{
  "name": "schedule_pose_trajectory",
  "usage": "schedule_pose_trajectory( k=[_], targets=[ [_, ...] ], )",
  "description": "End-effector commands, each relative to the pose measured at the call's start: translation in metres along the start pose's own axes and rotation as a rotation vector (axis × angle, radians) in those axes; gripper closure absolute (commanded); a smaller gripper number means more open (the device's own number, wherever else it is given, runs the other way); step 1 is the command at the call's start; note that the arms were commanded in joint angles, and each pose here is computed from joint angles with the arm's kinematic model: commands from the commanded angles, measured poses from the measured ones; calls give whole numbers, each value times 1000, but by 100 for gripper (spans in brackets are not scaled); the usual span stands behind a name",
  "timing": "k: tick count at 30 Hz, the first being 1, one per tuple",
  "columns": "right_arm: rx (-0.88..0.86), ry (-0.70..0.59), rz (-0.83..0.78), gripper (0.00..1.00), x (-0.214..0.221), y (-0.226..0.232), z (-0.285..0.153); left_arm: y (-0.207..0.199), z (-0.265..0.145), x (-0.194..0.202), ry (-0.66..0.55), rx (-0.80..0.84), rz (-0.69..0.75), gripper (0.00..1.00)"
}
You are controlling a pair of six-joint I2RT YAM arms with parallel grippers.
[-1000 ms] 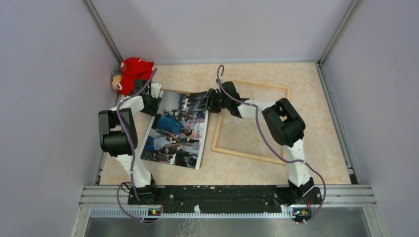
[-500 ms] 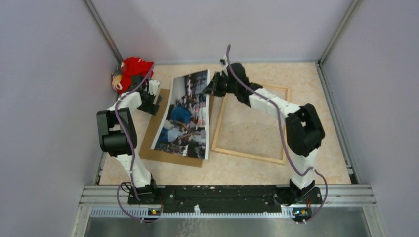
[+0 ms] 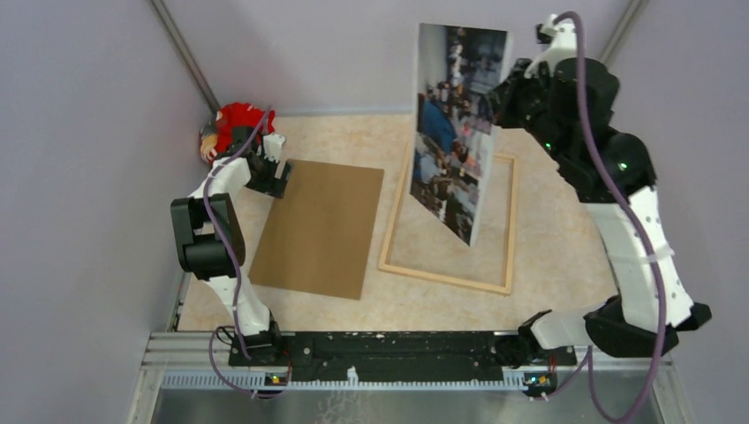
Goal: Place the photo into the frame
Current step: Pick up the photo at the center of the board, then turn over the photo from the photo frame.
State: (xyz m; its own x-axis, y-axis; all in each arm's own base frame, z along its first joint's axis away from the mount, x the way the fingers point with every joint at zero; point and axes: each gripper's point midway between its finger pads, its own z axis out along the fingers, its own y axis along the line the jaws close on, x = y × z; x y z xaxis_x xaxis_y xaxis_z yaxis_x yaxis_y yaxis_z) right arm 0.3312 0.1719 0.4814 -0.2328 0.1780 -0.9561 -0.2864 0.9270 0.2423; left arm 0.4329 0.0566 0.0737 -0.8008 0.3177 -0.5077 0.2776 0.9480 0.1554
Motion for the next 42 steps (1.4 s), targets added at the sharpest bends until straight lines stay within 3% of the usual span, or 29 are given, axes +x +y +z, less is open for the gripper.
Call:
schedule_pose_trajectory(
  k=[1,9,14,19,26,32,38,42],
  targets=[
    [351,89,-169,100,13,-77,-56,-1,-10,-6,-33,6,-17,1],
    [329,266,-201,100,68,-66,-34,-5,-5,0,-20,20,-23,2],
    [147,280,-114,100,91,-28,1,-5,-4,5,-11,13,-16,3],
    [137,396,-52,100,144,-18,41,-5,-2,9,-4,10,-16,4],
    [-11,497,114,100,200,20,83,-6,-3,11,-2,6,-16,5],
    [77,507,222,100,225,13,106,-5,-3,13,-2,-2,-8,6],
    [59,463,456,100,240,7,118,-4,0,12,-4,-2,-11,7],
    [141,514,479,100,261,-6,122,-4,3,14,1,-5,-9,7]
  ],
)
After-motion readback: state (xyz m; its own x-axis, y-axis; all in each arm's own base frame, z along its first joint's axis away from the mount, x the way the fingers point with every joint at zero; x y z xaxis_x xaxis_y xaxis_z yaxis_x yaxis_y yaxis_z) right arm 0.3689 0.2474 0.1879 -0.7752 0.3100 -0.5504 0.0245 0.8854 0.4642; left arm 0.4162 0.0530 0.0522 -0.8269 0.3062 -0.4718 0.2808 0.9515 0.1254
